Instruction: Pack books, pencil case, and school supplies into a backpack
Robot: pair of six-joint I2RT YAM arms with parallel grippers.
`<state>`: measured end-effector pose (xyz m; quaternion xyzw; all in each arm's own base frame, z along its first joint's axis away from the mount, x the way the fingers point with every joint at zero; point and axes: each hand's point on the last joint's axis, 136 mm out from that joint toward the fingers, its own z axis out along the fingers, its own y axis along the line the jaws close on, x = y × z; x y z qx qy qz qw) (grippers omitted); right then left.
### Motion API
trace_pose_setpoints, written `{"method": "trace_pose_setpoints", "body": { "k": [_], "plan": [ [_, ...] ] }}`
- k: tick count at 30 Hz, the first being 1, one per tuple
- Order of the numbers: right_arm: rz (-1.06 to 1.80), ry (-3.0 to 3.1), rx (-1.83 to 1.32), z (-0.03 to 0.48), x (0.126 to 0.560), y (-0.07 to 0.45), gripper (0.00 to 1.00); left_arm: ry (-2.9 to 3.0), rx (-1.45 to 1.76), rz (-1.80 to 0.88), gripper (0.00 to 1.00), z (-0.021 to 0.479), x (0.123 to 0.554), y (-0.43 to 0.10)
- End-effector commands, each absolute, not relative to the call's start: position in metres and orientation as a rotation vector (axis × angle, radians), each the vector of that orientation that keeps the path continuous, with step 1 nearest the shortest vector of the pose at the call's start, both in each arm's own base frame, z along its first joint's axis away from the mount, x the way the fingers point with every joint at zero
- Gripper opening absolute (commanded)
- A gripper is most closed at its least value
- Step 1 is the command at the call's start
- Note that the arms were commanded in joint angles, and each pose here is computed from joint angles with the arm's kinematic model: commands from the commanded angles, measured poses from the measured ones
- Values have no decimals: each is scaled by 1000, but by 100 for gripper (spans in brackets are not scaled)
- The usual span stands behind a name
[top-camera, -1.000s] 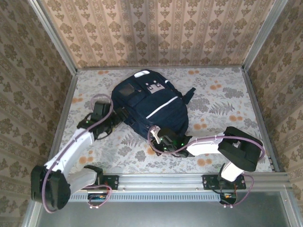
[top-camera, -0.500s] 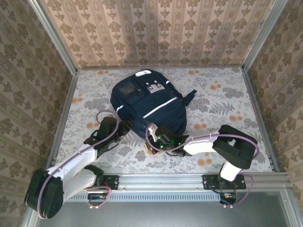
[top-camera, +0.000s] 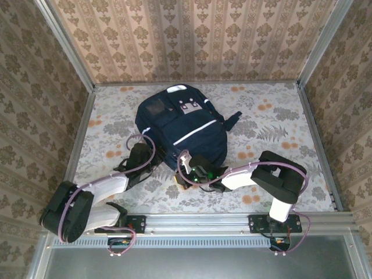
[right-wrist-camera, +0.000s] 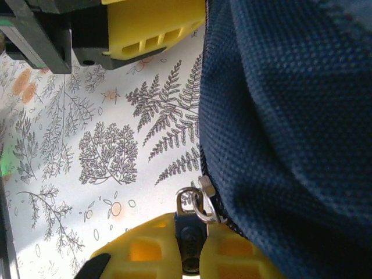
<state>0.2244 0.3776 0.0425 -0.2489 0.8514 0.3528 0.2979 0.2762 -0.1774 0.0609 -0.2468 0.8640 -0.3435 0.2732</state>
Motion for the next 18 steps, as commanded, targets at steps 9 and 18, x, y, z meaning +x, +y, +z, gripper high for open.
{"method": "trace_pose_setpoints", "body": {
  "k": [9,18],
  "plan": [
    [720,2447,-592,9,244,369,0,2345,-649,-770,0,63,313,-172],
    [573,2554,-536,-8,240,345,0,2371,-702,-613,0,75,331,-139]
  ]
}}
